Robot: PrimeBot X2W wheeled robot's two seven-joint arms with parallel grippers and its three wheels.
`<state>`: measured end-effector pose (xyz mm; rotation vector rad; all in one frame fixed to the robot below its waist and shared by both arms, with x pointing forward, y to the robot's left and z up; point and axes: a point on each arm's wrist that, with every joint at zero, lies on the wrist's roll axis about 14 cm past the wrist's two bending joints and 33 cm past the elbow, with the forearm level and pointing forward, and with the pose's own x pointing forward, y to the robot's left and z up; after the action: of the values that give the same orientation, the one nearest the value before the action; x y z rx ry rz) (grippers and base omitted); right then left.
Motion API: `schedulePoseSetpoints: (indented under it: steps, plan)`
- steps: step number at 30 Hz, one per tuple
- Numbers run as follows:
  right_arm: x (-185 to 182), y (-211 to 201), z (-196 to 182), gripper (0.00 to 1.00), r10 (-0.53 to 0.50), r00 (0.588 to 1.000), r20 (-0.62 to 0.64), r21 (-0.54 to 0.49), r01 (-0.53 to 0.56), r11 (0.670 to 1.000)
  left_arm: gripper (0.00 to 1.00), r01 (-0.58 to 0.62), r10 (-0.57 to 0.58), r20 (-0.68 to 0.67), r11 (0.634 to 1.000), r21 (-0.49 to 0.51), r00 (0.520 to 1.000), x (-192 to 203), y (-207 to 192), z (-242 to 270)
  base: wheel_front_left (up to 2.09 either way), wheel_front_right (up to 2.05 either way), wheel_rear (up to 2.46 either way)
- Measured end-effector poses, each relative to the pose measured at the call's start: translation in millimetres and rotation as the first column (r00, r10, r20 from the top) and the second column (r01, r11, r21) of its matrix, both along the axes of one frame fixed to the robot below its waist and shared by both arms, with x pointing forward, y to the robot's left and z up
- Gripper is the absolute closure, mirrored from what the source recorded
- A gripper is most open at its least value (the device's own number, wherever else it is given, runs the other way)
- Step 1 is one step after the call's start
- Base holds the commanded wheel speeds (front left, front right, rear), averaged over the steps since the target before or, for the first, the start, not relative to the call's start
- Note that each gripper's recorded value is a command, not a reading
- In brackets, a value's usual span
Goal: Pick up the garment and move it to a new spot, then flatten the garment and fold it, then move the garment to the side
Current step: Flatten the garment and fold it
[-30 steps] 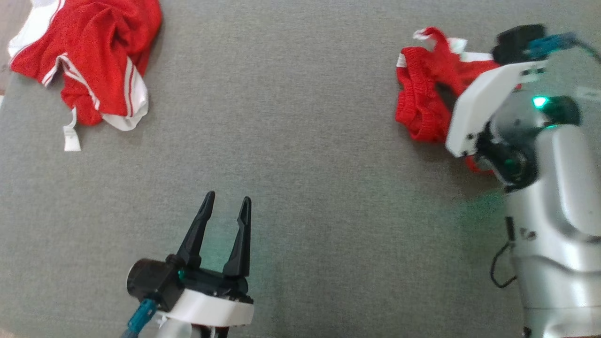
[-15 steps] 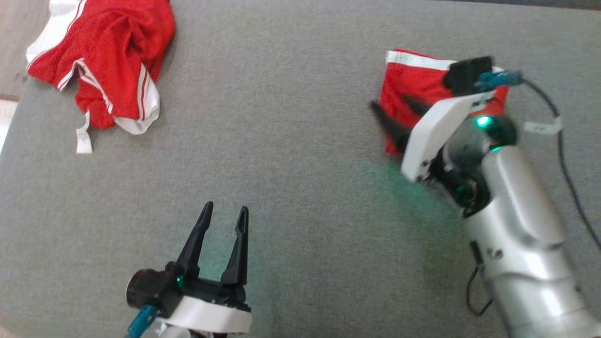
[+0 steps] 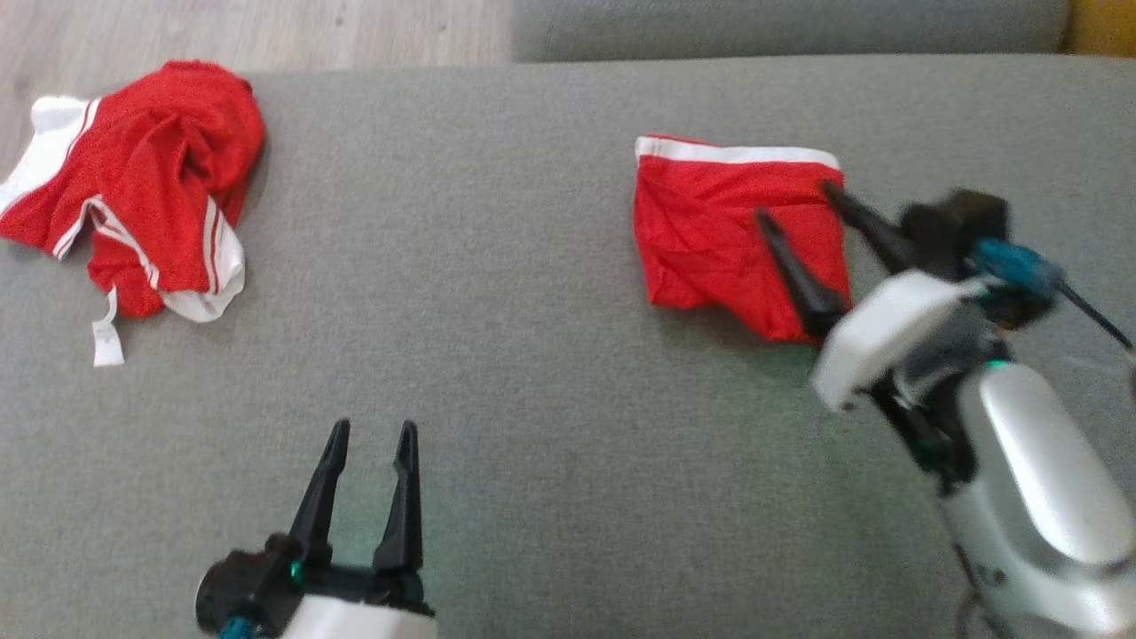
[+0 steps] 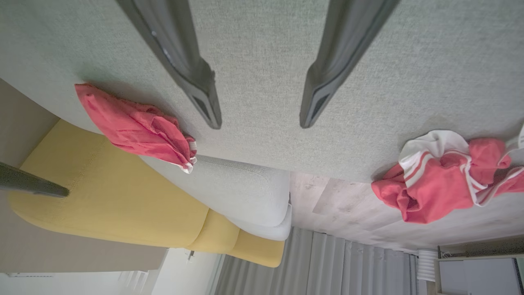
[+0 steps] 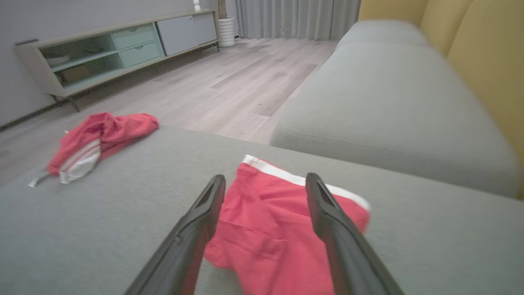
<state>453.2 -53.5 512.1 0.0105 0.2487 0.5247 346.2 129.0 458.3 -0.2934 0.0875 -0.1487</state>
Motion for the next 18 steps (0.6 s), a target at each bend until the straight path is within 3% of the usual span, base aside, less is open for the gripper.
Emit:
schedulePoseSetpoints:
  steps: [3,9,10,11,12,13,18]
  plan:
    - [-2.8,-36.8,1.2,0.00,-0.065,0.993,0.102,-0.088,0.074,0.993,0.00,-0.007,0.007,-0.002,1.000,0.014,1.000,-7.7,2.2,-0.3,0.00,0.00,0.00]
    - [-2.6,-73.2,-27.3,0.00,-0.137,0.983,0.121,-0.162,0.156,0.974,0.00,-0.028,0.027,0.023,0.998,0.051,0.999,-7.6,9.4,6.5,0.00,0.00,0.00]
    - [-1.3,-74.3,-33.4,0.42,-0.141,0.984,0.110,-0.165,0.158,0.974,0.00,-0.031,0.030,0.020,0.998,0.051,0.999,-7.5,10.4,5.7,0.00,0.00,0.00]
    - [-0.4,-72.9,-40.5,0.58,-0.138,0.986,0.095,-0.166,0.153,0.974,0.00,-0.035,0.035,0.016,0.998,0.051,0.999,-7.4,11.8,4.4,0.00,0.00,0.00]
    - [0.9,-70.0,-47.2,0.89,-0.136,0.987,0.081,-0.162,0.147,0.976,0.00,-0.040,0.040,0.011,0.998,0.052,0.999,-7.3,13.3,3.0,0.00,0.00,0.00]
    - [2.2,-66.3,-55.3,1.00,-0.133,0.990,0.055,-0.160,0.140,0.977,0.00,-0.045,0.045,0.006,0.998,0.053,0.999,-7.0,15.0,1.6,0.00,0.00,0.00]
    - [15.0,-45.1,-84.2,1.00,-0.096,0.995,-0.012,-0.165,0.093,0.982,0.00,-0.075,0.075,0.003,0.995,0.068,0.997,-0.8,25.2,0.2,0.00,0.00,0.00]
